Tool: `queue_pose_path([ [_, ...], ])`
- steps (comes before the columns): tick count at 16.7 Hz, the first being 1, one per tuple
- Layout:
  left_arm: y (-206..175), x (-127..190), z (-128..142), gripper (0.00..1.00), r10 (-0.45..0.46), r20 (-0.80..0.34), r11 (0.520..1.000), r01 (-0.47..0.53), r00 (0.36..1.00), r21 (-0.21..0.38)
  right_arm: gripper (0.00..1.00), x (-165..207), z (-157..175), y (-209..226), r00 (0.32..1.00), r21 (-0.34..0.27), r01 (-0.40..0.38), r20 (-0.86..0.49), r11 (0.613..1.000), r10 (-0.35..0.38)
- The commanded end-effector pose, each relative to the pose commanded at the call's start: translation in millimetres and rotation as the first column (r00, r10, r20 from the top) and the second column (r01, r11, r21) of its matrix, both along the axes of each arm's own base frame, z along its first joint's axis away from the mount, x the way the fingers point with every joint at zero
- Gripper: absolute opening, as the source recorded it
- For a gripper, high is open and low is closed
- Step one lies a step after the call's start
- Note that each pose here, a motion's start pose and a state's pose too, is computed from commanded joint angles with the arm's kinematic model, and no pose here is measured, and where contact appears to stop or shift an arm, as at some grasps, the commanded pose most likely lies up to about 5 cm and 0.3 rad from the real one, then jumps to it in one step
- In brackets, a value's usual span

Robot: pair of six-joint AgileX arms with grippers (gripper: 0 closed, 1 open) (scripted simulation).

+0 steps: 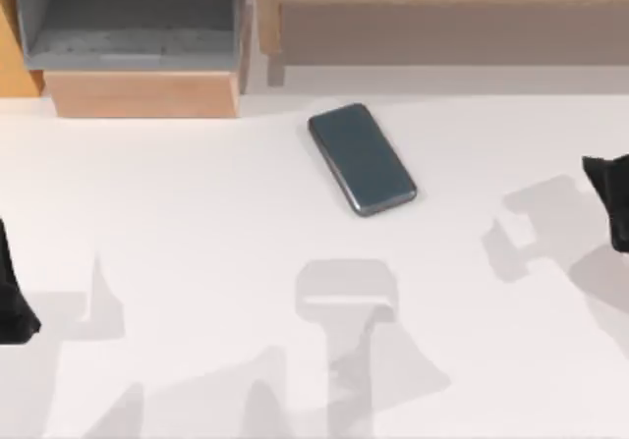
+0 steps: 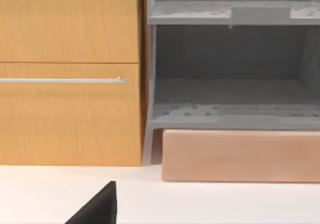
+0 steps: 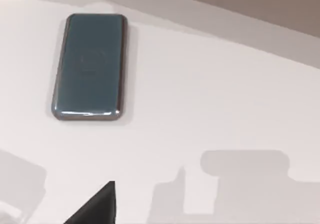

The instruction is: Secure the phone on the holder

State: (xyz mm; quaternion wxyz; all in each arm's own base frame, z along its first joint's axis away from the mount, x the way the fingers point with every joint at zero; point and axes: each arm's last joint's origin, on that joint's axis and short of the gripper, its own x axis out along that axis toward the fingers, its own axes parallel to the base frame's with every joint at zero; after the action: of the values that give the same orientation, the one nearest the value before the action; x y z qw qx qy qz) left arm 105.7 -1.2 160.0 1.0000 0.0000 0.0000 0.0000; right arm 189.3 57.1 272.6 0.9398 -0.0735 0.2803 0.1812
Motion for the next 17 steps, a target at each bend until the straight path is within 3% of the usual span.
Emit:
queue_pose_path([
  [4, 0.0, 0.0, 0.0, 1.00, 0.000, 0.000, 1.000, 0.000, 1.000, 0.000, 1.00, 81.7, -1.7, 57.8, 0.945, -0.087, -0.131, -0.312, 0.988, 0.098],
  [8, 0.0, 0.0, 0.0, 1.00, 0.000, 0.000, 1.000, 0.000, 1.000, 0.000, 1.00, 149.5, -32.7, 120.0, 0.841, -0.146, -0.214, -0.531, 0.966, 0.106],
  [12, 0.0, 0.0, 0.0, 1.00, 0.000, 0.000, 1.000, 0.000, 1.000, 0.000, 1.00, 195.4, -65.1, 166.8, 0.770, -0.189, -0.225, -0.636, 0.956, 0.055],
  [17, 0.0, 0.0, 0.0, 1.00, 0.000, 0.000, 1.000, 0.000, 1.000, 0.000, 1.00, 234.9, -98.1, 198.0, 0.739, -0.229, -0.162, -0.673, 0.960, -0.036],
])
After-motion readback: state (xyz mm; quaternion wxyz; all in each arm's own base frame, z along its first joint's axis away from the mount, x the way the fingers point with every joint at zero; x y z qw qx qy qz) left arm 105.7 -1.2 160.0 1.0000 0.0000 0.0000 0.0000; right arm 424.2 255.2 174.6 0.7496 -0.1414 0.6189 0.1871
